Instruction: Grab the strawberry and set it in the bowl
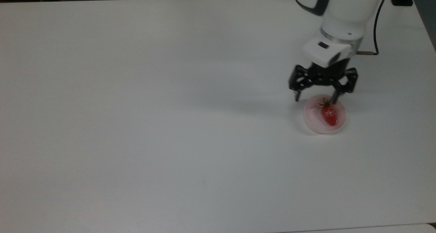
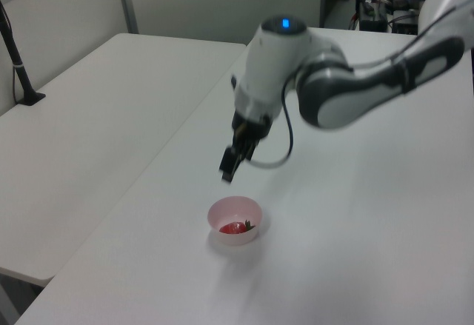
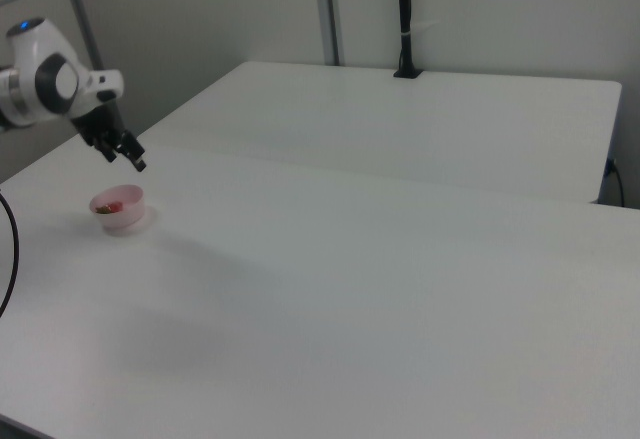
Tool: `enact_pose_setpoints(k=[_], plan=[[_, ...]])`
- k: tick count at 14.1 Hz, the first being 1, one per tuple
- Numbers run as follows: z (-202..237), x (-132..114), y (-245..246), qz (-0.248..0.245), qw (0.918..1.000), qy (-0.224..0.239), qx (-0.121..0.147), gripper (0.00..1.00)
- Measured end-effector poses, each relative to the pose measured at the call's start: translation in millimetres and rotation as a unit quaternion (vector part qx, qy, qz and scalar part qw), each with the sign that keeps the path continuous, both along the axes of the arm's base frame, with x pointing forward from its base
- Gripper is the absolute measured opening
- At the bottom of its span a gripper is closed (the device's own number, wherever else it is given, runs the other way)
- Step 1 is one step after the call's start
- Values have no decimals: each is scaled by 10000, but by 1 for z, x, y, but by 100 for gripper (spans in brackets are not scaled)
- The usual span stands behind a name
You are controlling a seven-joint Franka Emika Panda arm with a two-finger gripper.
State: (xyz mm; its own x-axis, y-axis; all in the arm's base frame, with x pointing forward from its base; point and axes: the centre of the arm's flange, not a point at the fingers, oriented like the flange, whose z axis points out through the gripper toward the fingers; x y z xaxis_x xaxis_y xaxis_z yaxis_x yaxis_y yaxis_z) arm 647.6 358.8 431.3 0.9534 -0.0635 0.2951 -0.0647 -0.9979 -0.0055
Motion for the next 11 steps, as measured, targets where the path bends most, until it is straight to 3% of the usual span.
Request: enact_pose_setpoints(k=[4,6,8,11], plan=[[86,5,-148,-257,9954,881,-285,100],[126,-7,-259,-192,9910,1295,-286,100],[139,-24,-326,-247,9895,1418,-163,100],[145,-47,-372,-351,9879,1508,-15,100]])
